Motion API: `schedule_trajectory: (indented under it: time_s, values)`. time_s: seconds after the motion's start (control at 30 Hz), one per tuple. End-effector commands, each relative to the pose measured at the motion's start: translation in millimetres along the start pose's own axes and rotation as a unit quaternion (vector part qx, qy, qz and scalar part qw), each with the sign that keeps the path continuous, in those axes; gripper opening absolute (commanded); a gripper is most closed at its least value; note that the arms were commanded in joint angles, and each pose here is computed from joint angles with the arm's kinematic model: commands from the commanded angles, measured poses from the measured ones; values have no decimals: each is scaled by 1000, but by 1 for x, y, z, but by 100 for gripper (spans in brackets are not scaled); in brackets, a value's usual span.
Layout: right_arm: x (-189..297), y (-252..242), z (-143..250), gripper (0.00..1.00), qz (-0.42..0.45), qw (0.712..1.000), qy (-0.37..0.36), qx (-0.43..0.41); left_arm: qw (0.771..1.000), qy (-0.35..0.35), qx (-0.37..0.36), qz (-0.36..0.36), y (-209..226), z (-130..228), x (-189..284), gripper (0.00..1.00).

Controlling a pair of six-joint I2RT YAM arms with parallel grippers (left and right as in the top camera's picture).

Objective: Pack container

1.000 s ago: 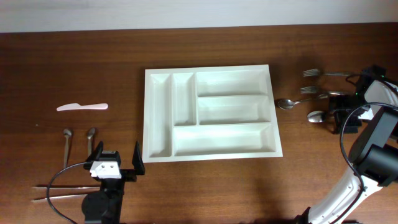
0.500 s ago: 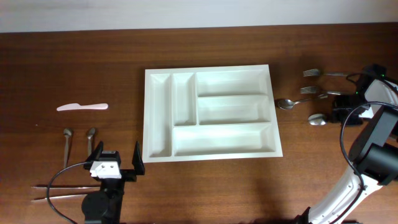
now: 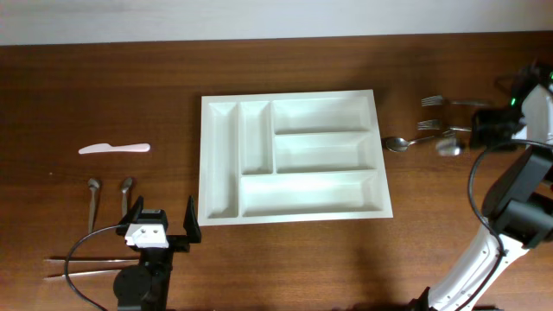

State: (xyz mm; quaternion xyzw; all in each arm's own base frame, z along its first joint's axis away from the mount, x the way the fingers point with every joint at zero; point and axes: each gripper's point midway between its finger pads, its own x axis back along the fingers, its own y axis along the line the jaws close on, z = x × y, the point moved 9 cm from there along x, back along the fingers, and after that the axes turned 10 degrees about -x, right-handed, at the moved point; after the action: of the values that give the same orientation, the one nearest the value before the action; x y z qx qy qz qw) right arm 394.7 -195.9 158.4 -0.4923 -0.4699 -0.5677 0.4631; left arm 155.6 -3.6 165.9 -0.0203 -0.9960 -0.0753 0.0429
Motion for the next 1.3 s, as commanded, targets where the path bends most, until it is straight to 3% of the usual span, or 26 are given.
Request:
schedule_trajectory:
  time_s: [0.0, 0.37, 0.6, 0.93, 1.17, 1.27]
  values:
    - [43, 34, 56, 4, -73, 995, 37, 48, 1000, -1, 5, -4, 1, 2, 0, 99]
    - [57, 47, 215, 4, -80, 989, 72, 97, 1000, -1, 5, -4, 1, 2, 0, 99]
    - [53, 40, 283, 4, -92, 990, 63, 82, 1000, -1, 5, -4, 1, 2, 0, 99]
    - [20, 37, 313, 10, -60, 993, 63, 77, 1000, -1, 5, -4, 1, 2, 0, 99]
    - [0, 38, 313, 32, -39, 993, 63, 91, 1000, -1, 5, -4, 1, 1, 0, 99]
    - [1, 45, 311, 37, -62, 989, 57, 120, 1000, -1, 5, -4, 1, 2, 0, 99]
